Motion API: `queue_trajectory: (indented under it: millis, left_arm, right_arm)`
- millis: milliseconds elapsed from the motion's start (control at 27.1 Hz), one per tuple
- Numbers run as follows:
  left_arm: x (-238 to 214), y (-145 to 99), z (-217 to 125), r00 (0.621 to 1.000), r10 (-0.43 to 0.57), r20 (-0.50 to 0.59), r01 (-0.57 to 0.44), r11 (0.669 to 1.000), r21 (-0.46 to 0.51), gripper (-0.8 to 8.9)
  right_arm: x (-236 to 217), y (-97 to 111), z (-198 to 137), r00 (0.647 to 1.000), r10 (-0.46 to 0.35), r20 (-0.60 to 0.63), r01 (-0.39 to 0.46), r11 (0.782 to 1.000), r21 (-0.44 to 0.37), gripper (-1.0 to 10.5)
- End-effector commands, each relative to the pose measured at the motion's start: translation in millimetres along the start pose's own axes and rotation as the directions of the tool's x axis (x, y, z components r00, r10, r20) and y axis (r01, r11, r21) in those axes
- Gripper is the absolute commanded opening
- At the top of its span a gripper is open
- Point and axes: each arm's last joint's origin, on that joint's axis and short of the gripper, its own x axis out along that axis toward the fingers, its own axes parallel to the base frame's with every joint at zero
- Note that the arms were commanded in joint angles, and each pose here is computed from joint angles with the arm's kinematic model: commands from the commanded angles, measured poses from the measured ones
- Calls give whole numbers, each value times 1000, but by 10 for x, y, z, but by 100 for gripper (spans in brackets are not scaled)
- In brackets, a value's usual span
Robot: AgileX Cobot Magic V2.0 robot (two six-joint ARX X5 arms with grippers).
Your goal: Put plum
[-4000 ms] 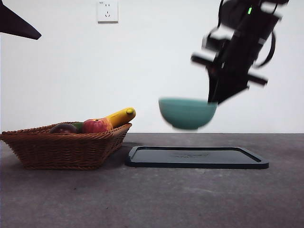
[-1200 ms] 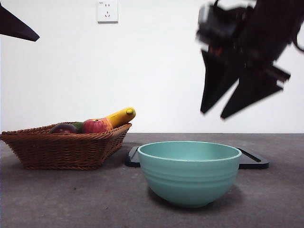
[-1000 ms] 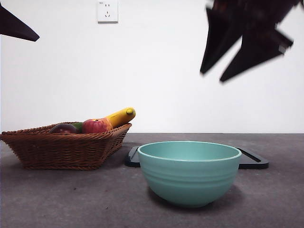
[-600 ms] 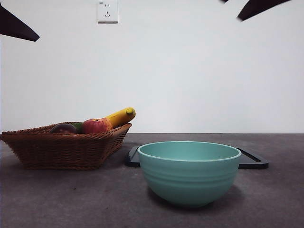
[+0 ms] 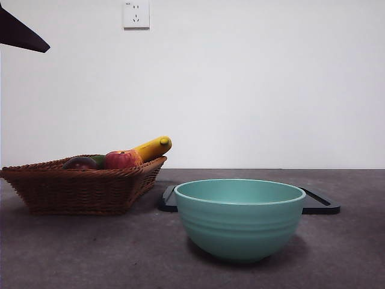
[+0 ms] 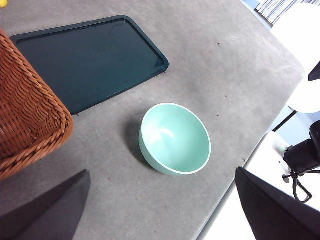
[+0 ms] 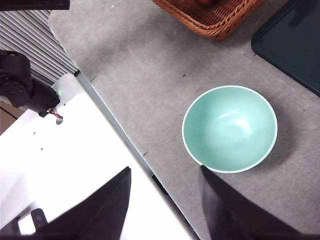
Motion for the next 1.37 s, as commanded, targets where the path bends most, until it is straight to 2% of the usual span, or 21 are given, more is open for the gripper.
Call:
queue_trajectory:
  millis: [37,591,665,813,886,1367]
  left_arm:
    - [1,-10,25,1000,-12,4,12,1000,15,465]
    - [1,-10,25,1000,-12,4,12,1000,15,458]
    - [1,-10,25,1000,-12,4,12,1000,15,395]
    - [1,-10,25,1000,-12,4,12,1000,16,107]
    - [1,-10,25,1000,-12,4,12,1000,15,0]
    - [1,-10,26,1000,-12,5,12,1000,16,8]
  right_arm:
    - [-6,17,33,1000,7,8,-7,1000,-25,215]
    - [-6,17,32,1000,8,8,-8,1000,-25,215]
    - [-6,17,32,1000,8,7,-8,1000,-25,195]
    - [-6,17,31,1000,7,6,-7,1000,-25,8]
    - [-6,17,31,1000,7,6,-7,1000,-28,8]
    - [-7,18,32,1000,8,9,-8,999,-43,8]
